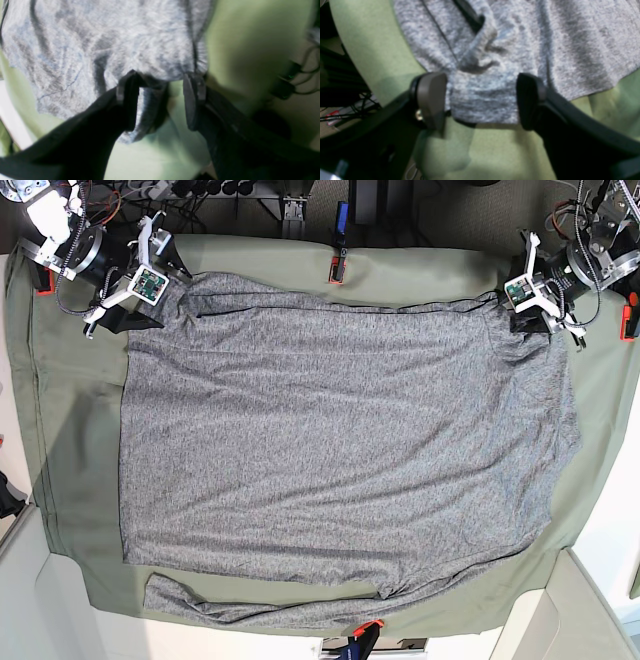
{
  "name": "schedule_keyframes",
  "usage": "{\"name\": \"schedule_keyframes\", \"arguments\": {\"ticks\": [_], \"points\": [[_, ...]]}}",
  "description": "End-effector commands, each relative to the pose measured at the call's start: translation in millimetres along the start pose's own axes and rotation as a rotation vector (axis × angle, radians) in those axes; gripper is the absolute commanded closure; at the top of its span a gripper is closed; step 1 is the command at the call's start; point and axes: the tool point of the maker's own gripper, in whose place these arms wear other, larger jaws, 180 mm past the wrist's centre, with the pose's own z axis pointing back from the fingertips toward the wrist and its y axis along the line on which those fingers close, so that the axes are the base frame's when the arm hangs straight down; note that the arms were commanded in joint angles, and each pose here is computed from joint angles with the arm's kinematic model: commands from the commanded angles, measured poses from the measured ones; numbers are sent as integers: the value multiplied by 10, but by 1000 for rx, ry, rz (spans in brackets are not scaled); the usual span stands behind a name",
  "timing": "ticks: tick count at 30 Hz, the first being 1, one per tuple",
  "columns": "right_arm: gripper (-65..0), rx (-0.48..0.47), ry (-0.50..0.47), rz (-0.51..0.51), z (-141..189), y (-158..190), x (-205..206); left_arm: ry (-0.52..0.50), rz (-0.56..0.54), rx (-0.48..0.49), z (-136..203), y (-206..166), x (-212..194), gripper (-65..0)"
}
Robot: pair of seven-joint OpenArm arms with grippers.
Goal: Fold the T-shirt properly
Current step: 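Drag the held shoulder edge with both grippers toward the shirt hem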
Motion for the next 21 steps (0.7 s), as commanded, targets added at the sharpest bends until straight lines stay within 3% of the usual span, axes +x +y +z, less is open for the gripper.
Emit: {"name": "schedule_keyframes", "arguments": {"ticks": [1, 9, 12, 13, 15, 17, 18, 21], "points": [[-432, -34, 35, 28, 25, -111, -64, -5, -21, 21, -3, 107, 10, -318], [-432, -49, 31, 17, 26, -140, -56, 11, -121, -22, -82, -42, 3, -307], [-422, -49, 31, 17, 25, -139, -56, 25, -159, -25, -81, -45, -25, -157], [-381, -50, 31, 18, 25, -142, -55, 29, -167, -25, -81, -44, -31, -94], [-229, -50, 31, 18, 25, -140, -56, 30, -171, -24, -79, -37, -35, 0], [-55, -50, 32, 18, 26, -141, -56, 30, -171, -19, -79, -26, -34, 0], [0, -50, 32, 18, 26, -141, -57, 30, -172, -8, -79, -6, -33, 0], [0, -51, 45, 17, 29, -146, -80, 36, -185, 6, -67, 47, -49, 0]]}}
